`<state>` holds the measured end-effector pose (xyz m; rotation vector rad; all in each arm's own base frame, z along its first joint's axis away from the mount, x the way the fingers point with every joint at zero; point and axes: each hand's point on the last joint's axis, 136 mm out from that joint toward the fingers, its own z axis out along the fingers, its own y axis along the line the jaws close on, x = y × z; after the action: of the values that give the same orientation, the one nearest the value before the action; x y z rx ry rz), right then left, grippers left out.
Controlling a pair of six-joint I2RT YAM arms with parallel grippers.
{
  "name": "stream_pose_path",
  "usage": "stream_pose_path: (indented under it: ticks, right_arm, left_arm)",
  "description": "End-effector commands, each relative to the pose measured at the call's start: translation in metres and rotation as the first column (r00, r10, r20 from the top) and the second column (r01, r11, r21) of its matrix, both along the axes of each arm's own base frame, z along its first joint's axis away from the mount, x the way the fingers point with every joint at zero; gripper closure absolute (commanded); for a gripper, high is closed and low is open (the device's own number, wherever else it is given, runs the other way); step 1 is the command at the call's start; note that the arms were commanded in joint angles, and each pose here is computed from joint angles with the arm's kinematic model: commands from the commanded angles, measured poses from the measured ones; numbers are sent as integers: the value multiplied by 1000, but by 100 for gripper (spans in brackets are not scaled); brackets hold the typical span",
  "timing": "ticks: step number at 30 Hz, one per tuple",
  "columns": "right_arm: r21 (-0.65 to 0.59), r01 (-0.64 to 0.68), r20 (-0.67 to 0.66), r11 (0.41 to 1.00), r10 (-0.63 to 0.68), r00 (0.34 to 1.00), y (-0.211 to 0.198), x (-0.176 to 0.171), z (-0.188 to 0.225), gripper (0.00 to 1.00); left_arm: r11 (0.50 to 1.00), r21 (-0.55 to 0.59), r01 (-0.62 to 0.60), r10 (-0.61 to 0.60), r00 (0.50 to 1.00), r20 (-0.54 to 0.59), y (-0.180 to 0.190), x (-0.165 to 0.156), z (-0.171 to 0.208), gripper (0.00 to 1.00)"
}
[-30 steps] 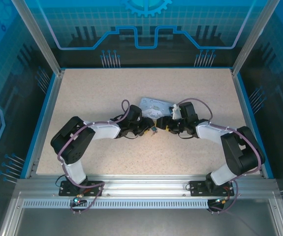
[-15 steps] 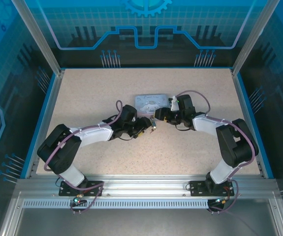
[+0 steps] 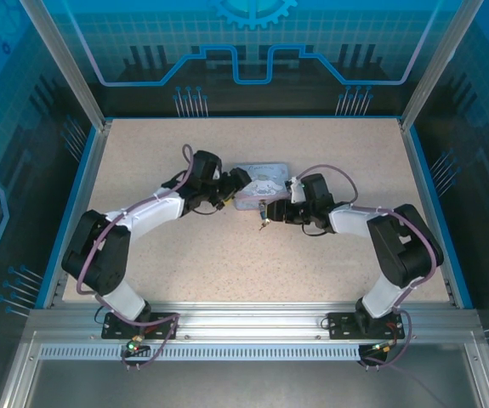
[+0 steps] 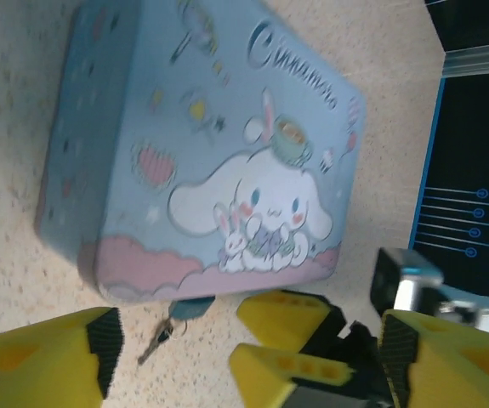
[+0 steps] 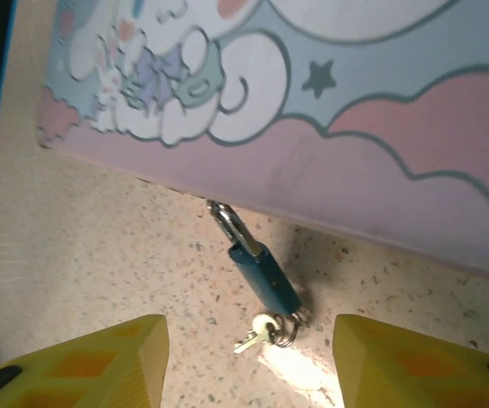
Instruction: Unlock the padlock with the key
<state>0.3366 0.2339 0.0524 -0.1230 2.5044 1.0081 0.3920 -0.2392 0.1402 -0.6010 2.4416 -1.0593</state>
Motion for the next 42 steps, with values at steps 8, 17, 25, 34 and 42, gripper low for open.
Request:
stream_pose_path:
  ticks: [8, 17, 25, 34, 42]
  right_arm:
    - [-70, -76, 39, 995, 79, 996, 21, 9, -16, 51]
    - [-91, -94, 25, 991, 96, 995, 21, 4, -26, 60]
    - [-101, -85, 17, 991, 87, 996, 19, 1, -30, 67]
    - [-116, -67, 12, 991, 68, 998, 15, 1, -32, 83]
    - [-115, -38, 4, 993, 39, 999, 8, -2, -26, 88]
  left_arm:
    - [996, 85, 39, -37, 999, -25, 27, 36, -3, 1]
    - [997, 64, 30, -27, 999, -40, 27, 51, -10, 1]
    - [997, 72, 29, -26, 999, -39, 26, 60, -12, 1]
    - [989, 139, 45, -39, 998, -45, 33, 65, -19, 1]
    - [977, 207, 55, -44, 998, -54, 42, 58, -26, 1]
